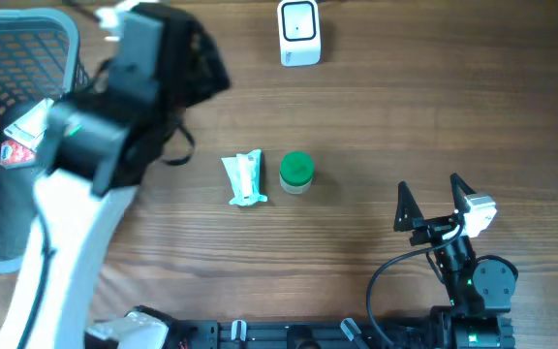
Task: Scan the item barcode
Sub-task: 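Place the wet-wipe pack on the table left of the jar, then reach into the basket and grasp the white box with the left gripper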
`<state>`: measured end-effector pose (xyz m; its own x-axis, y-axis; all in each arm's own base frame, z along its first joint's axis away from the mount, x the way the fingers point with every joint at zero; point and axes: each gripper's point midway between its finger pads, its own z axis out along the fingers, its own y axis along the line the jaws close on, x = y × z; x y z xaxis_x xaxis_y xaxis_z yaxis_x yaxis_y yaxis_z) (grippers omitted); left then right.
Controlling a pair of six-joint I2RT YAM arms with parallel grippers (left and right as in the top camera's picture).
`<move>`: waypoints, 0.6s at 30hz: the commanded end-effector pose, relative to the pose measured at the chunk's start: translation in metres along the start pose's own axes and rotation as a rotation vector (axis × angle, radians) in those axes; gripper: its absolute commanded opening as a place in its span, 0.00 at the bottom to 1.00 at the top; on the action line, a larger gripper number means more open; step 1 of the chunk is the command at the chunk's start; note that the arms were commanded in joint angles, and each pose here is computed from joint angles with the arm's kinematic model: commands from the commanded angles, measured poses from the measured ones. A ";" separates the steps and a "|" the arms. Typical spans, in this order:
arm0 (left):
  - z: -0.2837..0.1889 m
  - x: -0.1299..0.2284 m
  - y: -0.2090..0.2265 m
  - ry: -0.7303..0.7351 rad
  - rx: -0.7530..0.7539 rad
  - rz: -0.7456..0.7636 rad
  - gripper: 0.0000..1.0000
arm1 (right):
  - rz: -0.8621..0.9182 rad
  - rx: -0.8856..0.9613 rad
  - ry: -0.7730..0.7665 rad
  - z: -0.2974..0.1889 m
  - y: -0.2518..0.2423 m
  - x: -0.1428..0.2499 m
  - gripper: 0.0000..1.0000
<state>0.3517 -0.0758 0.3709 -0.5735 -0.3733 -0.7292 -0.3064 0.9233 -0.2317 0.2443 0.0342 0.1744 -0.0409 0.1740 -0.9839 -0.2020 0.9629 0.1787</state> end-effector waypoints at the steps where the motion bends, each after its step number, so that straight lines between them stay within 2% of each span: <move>1: -0.028 -0.060 0.103 -0.275 -0.331 -0.255 1.00 | 0.006 0.004 -0.005 0.000 0.000 -0.001 1.00; 3: -0.028 -0.068 0.155 -0.296 -0.437 -0.425 1.00 | 0.006 0.004 -0.005 0.000 0.000 -0.001 1.00; 8: 0.014 -0.059 0.262 -0.106 -0.457 -0.765 1.00 | 0.006 0.004 -0.005 0.000 0.000 -0.001 1.00; 9: 0.027 -0.052 0.293 -0.063 -0.497 -0.830 1.00 | 0.006 0.004 -0.005 0.000 0.000 -0.001 1.00; 12: 0.062 -0.031 0.341 0.045 -0.603 -0.874 1.00 | 0.006 0.004 -0.005 0.000 0.000 -0.001 1.00; 18: 0.145 0.016 0.369 0.246 -0.690 -0.925 1.00 | 0.006 0.004 -0.005 0.000 0.000 -0.001 1.00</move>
<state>0.3287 0.2735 0.2196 -0.0232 -0.9249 -0.3795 -0.9743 0.1059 -0.1987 0.2443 0.0342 0.1744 -0.0409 0.1740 -0.9839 -0.2020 0.9629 0.1787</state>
